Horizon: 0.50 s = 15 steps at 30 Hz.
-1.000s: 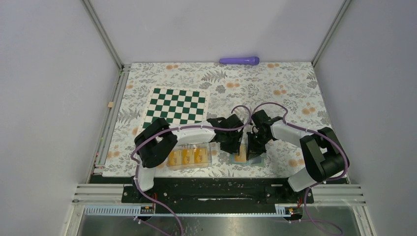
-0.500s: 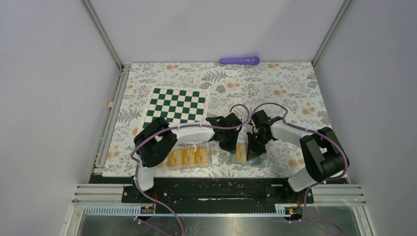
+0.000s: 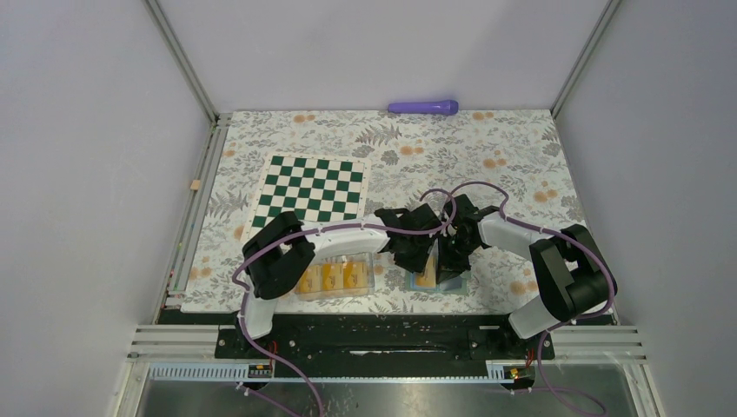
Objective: Put the credit cards into the card holder
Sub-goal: Turn over the card slot in the card holder.
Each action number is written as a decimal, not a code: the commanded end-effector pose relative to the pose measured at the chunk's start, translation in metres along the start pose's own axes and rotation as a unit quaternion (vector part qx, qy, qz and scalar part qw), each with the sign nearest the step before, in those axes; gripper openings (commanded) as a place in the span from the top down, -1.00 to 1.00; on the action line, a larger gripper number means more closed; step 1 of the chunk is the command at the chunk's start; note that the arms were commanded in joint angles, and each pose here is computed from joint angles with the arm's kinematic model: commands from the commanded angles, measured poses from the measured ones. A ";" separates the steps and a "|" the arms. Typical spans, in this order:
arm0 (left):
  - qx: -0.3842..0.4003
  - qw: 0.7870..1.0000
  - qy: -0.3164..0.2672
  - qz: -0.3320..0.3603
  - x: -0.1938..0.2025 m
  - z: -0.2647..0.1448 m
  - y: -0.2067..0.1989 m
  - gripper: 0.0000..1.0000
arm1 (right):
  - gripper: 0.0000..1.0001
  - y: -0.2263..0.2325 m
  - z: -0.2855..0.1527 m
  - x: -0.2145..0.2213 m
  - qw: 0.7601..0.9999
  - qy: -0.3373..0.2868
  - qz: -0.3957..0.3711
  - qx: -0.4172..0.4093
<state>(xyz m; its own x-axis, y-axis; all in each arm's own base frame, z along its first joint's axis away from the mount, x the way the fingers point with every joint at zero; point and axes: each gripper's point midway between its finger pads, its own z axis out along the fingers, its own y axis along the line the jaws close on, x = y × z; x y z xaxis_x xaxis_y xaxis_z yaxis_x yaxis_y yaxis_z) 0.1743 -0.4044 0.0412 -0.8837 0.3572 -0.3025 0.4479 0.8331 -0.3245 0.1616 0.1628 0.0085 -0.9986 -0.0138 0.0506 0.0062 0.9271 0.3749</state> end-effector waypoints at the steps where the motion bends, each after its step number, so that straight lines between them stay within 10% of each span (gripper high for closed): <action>1: 0.006 1.000 -0.014 0.010 -0.010 0.001 -0.010 0.38 | 1.00 0.002 0.004 0.003 1.000 0.012 -0.009 -0.005; 15: 0.028 0.998 -0.042 0.032 -0.024 -0.024 -0.032 0.54 | 1.00 0.004 0.003 0.002 1.000 0.012 -0.011 -0.007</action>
<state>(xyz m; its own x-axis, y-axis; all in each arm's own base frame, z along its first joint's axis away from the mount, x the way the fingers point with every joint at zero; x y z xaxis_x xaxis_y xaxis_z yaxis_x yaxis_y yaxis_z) 0.1735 -0.3999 0.0395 -0.8783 0.3781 -0.2925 0.4587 0.8389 -0.2931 0.1609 0.1635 0.0085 -0.9984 -0.0165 0.0544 0.0053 0.9253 0.3792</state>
